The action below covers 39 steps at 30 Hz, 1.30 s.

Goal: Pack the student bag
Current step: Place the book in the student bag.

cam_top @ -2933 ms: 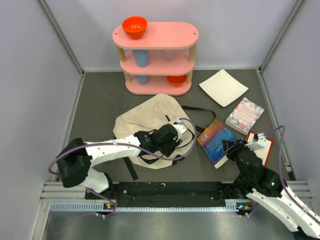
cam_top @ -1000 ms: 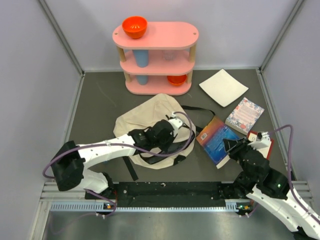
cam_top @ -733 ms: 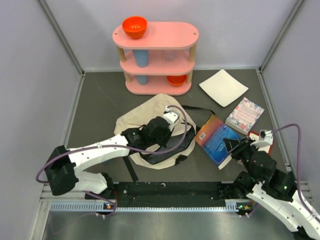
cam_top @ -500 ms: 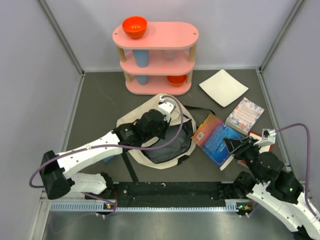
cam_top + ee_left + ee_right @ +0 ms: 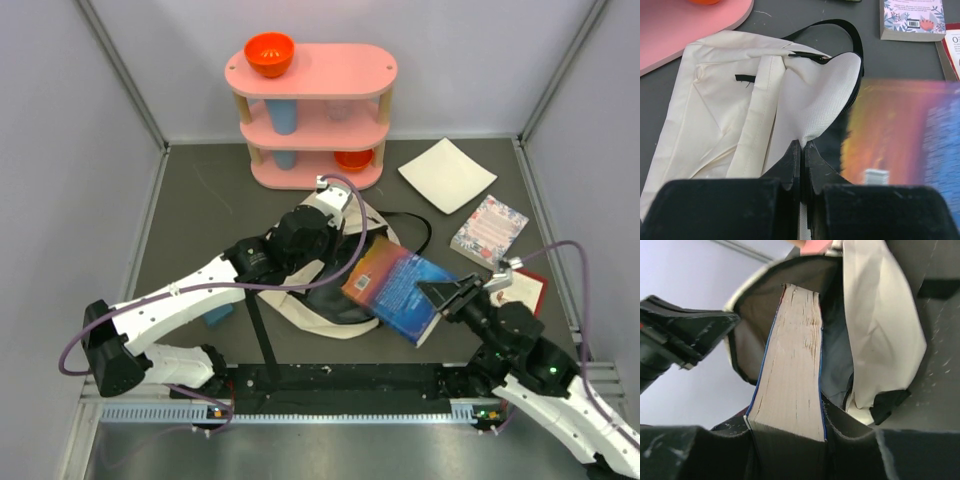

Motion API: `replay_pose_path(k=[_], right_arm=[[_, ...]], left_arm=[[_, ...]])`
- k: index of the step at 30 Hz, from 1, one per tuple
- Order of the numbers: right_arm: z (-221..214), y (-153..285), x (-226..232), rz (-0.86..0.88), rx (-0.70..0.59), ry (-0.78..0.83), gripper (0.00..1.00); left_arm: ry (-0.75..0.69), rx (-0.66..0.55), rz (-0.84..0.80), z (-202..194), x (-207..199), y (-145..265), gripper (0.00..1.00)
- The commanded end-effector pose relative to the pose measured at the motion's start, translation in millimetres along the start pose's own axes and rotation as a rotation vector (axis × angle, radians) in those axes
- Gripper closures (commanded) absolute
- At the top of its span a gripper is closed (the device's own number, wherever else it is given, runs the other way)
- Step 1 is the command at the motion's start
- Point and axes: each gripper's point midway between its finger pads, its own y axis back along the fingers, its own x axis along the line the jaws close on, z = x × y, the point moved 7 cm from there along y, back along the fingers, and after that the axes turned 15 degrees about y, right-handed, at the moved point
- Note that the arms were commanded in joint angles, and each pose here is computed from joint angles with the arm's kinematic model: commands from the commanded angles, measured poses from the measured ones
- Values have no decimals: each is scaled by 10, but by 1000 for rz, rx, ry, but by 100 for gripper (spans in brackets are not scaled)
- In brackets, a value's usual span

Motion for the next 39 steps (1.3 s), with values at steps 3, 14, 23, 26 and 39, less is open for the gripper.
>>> replay_pose_path(k=[3,14,23,26,39], right_arm=[[-81,-224,305,425,-134,-414,100],[-81,-472,234,290,-177,-365,100],[-86,-873,552,335,-130,-323,100],[-24,-977,670,360,-154,-313,100],[17,-1699,969,310,-199,-353,100]], left_arm=[[73,-129,-71,182,-93,44,100],[73,-141,-173,224,-173,182,100],[55,-155,-206,354,-242,253,100],[57,-163,-202,367,-228,280,100],[28,-157,-238,684,-414,361,100]])
